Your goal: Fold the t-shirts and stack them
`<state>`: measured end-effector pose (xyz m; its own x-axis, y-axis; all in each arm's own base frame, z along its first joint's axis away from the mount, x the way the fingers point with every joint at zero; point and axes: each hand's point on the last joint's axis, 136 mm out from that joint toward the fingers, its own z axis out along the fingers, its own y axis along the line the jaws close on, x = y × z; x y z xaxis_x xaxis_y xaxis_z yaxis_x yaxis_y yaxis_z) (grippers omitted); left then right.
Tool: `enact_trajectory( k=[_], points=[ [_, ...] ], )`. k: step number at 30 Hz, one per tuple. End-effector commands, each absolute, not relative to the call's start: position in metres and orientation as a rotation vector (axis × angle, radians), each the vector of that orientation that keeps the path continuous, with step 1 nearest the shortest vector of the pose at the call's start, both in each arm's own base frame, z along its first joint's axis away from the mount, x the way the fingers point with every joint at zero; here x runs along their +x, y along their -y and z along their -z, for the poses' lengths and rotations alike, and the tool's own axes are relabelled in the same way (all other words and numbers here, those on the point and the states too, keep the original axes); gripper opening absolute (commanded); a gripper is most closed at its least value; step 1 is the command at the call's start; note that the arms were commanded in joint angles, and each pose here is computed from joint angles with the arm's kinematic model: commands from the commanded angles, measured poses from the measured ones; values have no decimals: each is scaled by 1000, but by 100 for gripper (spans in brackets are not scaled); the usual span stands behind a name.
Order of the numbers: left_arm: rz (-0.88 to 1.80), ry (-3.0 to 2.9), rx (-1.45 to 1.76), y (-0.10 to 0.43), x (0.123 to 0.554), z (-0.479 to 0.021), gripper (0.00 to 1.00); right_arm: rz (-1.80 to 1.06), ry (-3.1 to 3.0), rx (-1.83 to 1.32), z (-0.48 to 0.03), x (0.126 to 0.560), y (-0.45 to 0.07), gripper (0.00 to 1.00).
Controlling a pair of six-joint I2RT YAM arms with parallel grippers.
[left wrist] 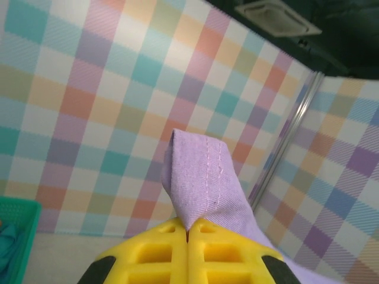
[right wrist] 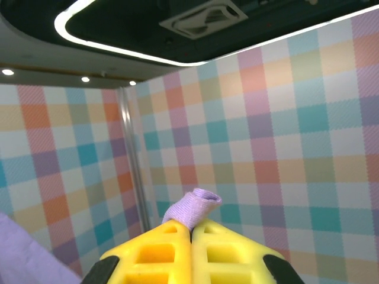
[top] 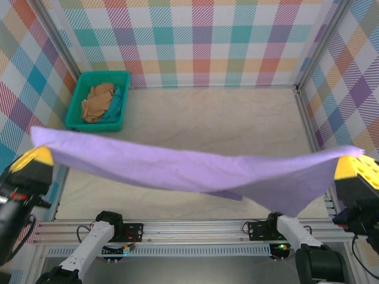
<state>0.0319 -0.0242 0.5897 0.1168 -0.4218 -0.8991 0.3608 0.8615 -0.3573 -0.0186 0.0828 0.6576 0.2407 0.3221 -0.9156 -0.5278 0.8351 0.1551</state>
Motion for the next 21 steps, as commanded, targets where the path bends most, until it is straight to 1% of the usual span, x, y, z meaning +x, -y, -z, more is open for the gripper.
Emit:
enact_trajectory(
  k=[1, 4, 6, 10, 13, 16, 19, 21],
  points=[
    [526, -1335, -79, 15, 28, -588, 0, -671, -1098, -189, -682, -29, -75, 0],
    [513, -1301, -91, 11, 29, -598, 0, -692, -1029, -183, -700, -27, -61, 0],
    [498, -1292, -95, 11, 38, -605, 0, -677, -993, -173, -713, -18, -52, 0],
    [444, -1293, -89, 12, 68, -618, 0, -615, -984, -182, -731, 27, -51, 0],
    [369, -1315, -92, 11, 101, -623, 0, -552, -1033, -194, -736, 85, -60, 0],
    [276, -1360, -108, 10, 145, -618, 0, -488, -1132, -202, -726, 162, -72, 0],
    [196, -1423, -124, 11, 197, -598, 0, -435, -1252, -220, -701, 244, -87, 0],
    [154, -1471, -141, 13, 235, -575, 0, -409, -1337, -239, -676, 300, -99, 0]
  ],
)
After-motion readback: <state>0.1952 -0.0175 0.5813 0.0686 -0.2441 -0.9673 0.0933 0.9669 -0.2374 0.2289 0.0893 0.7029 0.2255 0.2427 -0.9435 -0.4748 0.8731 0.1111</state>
